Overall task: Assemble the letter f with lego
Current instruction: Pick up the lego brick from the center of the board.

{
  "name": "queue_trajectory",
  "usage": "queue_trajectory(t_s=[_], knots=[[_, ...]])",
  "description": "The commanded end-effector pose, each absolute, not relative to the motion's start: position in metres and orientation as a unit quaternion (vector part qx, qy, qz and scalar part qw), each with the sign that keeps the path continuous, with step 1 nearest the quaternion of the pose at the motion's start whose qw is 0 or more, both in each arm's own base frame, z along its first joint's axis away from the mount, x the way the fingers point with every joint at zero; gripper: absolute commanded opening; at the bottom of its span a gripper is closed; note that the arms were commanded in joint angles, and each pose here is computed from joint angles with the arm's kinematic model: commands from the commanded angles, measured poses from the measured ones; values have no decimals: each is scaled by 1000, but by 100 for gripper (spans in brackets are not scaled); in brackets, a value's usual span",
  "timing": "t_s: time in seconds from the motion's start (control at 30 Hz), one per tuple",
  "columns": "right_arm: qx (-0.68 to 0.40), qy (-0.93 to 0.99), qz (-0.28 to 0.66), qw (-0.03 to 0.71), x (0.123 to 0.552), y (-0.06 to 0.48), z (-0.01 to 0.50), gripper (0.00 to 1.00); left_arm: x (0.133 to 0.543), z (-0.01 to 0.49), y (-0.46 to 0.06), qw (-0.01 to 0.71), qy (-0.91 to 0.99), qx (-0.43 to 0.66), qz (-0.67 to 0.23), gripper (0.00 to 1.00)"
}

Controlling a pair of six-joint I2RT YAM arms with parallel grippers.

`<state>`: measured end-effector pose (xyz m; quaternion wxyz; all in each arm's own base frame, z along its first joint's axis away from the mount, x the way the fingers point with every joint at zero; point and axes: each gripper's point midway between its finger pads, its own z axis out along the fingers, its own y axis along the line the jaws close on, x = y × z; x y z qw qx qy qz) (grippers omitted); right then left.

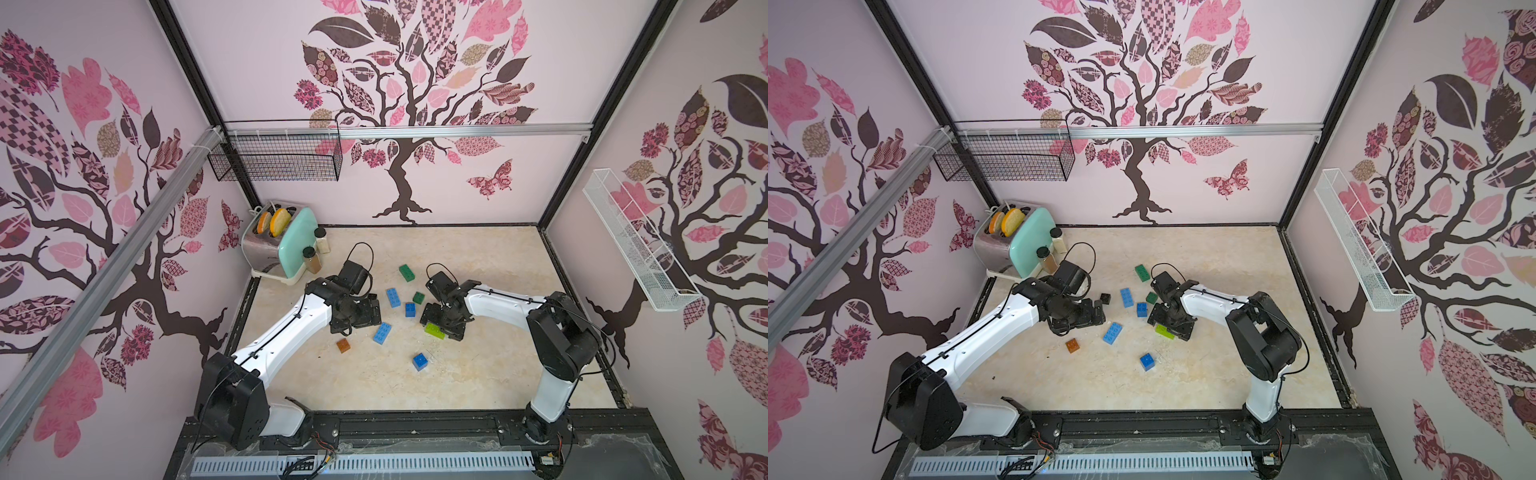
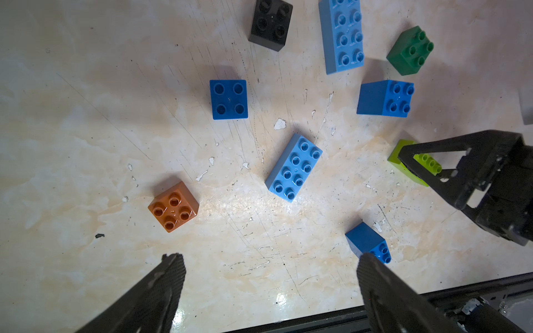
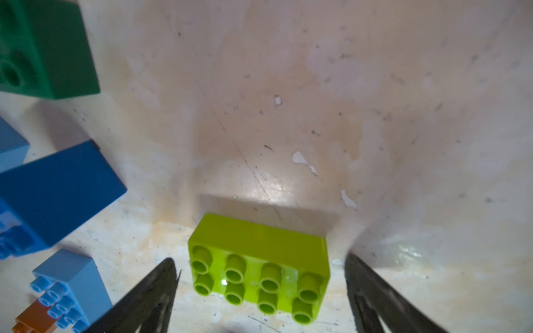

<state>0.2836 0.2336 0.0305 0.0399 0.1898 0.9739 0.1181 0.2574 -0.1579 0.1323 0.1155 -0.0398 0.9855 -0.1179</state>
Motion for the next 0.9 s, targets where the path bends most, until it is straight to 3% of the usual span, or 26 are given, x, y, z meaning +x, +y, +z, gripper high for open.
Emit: queue_trajectory(t_s=[0.0, 0.23, 0.87], knots=[[185, 973, 121, 63, 297, 238, 40, 90, 260, 131, -160, 116, 985, -35, -123, 97], [175, 977, 105, 66, 298, 237, 39, 81, 262, 128, -160, 113, 985, -35, -122, 96], [147, 985, 69, 60, 294, 239, 32, 74, 262, 122, -156, 107, 986, -38, -120, 95]])
